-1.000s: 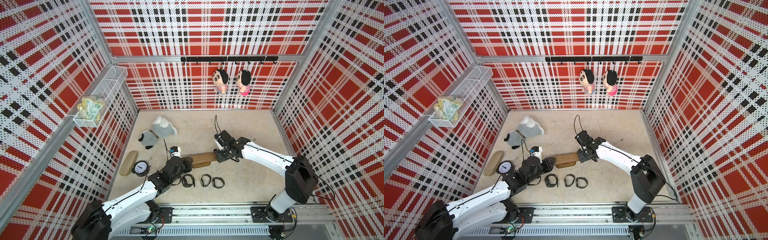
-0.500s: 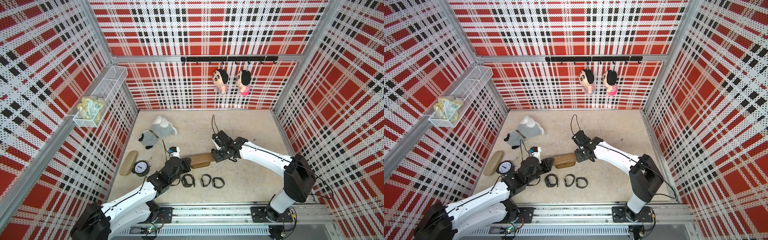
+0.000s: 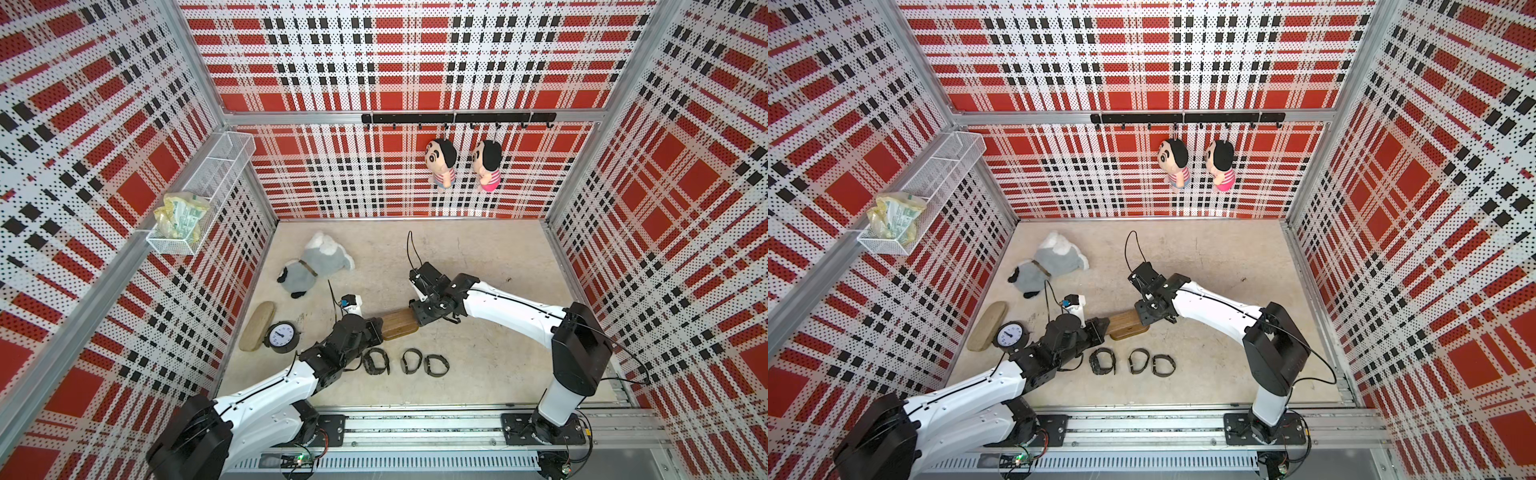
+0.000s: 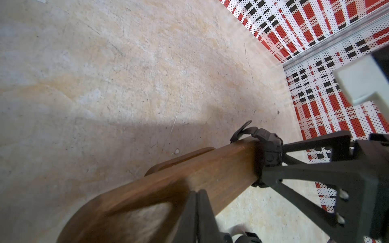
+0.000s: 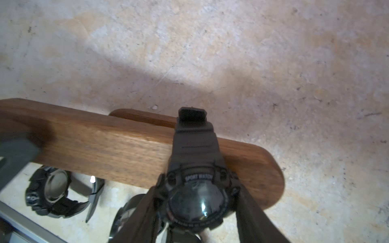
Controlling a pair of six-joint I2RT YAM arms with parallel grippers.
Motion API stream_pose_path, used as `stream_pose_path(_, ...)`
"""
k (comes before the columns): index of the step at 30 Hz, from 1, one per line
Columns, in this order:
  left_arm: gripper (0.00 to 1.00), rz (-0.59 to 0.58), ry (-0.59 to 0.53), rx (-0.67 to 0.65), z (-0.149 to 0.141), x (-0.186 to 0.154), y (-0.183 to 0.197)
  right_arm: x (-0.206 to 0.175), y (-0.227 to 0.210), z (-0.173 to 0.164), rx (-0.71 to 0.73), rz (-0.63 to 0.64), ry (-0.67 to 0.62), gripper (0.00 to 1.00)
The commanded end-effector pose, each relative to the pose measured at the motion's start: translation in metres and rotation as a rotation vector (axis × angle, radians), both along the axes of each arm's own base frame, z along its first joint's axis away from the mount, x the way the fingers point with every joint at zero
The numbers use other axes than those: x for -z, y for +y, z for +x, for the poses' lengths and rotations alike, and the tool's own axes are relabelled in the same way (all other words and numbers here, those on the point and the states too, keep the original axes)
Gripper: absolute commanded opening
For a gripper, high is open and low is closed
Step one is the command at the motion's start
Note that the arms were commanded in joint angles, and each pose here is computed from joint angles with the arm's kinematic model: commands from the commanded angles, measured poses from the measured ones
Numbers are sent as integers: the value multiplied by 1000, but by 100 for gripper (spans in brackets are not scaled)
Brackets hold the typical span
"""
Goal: Place watch on stand
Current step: Place the watch on the stand.
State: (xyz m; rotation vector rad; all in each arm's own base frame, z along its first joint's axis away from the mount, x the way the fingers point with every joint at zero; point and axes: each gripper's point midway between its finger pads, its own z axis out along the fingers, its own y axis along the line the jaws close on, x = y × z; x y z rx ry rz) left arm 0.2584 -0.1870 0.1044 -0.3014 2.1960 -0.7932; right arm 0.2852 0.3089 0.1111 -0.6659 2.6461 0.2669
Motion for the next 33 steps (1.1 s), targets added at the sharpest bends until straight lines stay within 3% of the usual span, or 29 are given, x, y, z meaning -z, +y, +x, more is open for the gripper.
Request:
stream_pose_path(1,3,-20,-16,3,3,-1,-2,-2,13,-1,-13,9,-2,3)
stream_pose_path(11,0,-14,-15,-1,3,4,0,4,26,-14,-46,24,28,12)
stream_pose_path(14,0,-14,-19,-5,4,4,0,4,28,-18,-49,47,39,22)
stream_pose_path(21,0,-1,-26,0,9,1,-3,-6,26,-25,-42,95,37,59)
stream_pose_path(24,0,5,-42,-1,12,-4,-4,-12,23,-27,-38,101,33,70)
stream_pose_path(26,0,18,-58,-13,16,-11,-2,-21,17,-26,-14,105,9,71)
stream_pose_path(29,7,64,-83,-35,22,-24,3,-45,12,-25,22,167,-44,70)
stream_pose_path(33,27,105,-121,-40,28,-43,5,-69,8,-29,42,250,-74,72)
